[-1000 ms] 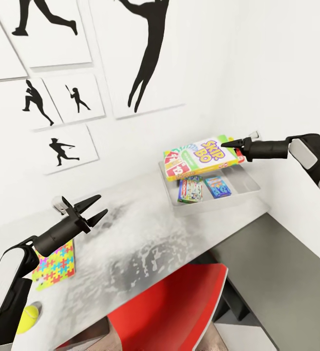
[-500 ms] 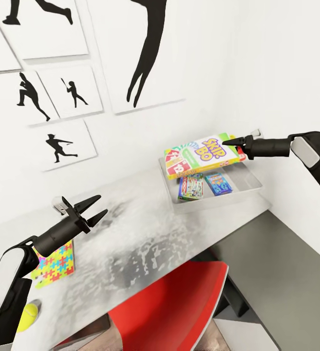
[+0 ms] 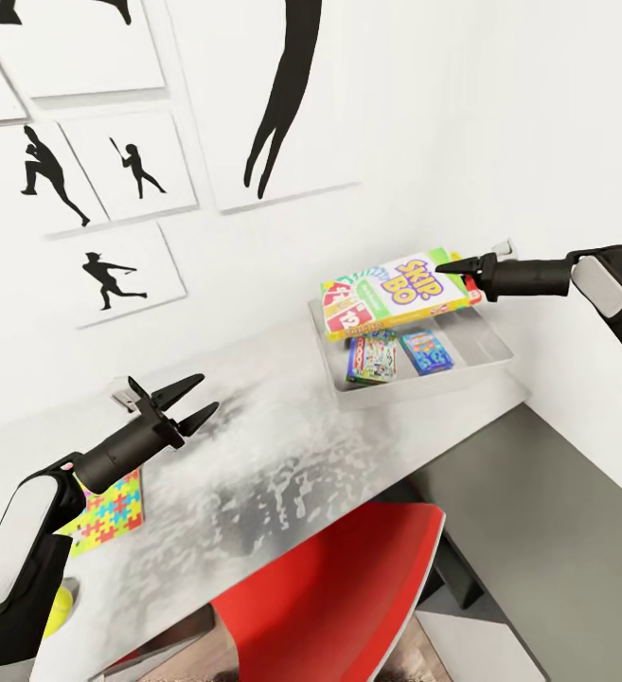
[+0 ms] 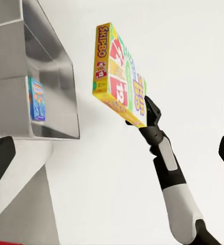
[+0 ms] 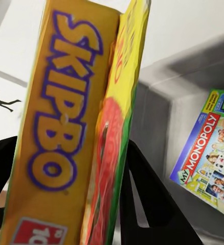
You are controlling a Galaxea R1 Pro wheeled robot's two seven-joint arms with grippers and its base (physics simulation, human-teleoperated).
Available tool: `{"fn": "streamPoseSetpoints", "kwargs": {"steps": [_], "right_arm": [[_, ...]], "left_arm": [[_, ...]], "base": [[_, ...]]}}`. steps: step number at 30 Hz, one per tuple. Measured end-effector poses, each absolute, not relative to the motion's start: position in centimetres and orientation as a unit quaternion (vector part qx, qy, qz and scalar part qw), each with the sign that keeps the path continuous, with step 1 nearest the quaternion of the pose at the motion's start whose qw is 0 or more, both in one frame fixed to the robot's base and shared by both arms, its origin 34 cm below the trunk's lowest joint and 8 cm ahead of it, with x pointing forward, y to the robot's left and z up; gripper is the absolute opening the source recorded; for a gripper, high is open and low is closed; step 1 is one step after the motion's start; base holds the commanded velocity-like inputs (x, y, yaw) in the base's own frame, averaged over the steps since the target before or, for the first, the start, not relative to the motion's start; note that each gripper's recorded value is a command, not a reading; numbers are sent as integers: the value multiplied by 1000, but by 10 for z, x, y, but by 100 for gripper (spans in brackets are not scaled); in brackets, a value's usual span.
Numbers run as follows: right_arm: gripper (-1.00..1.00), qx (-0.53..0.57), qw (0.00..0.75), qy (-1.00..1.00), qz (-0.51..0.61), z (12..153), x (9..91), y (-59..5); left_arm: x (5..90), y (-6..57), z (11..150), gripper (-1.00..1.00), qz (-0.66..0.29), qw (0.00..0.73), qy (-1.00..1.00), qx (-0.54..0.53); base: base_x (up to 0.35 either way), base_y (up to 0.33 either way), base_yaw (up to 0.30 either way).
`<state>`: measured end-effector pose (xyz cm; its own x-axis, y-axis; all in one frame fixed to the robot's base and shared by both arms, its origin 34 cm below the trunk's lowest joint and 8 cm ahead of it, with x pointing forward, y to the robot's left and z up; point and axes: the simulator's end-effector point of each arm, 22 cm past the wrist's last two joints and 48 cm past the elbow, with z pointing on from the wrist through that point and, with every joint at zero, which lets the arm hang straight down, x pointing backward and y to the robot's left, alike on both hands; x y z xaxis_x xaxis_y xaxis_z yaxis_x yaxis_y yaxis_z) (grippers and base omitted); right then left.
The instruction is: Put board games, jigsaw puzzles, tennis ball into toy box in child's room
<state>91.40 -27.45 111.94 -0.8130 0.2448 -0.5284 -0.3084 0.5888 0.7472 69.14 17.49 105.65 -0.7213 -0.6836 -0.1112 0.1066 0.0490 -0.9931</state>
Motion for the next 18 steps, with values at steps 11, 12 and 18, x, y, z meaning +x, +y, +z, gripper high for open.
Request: {"fn": "streamPoseSetpoints", "kwargs": {"steps": [11, 12, 18], "right_arm": [[-100, -27, 303, 840, 449, 1113, 918, -272], [-100, -30, 303, 841, 448, 1112, 918, -270], [-100, -39, 301, 842, 446, 1109, 919, -266]], "left_arm": [[726, 175, 1104, 100, -677, 319, 639, -180], [730, 177, 1108, 100, -677, 319, 638, -179], [747, 183, 1116, 100, -671, 313, 646, -188]], "base": [[0, 0, 0], [0, 0, 0], [0, 0, 0]]}}
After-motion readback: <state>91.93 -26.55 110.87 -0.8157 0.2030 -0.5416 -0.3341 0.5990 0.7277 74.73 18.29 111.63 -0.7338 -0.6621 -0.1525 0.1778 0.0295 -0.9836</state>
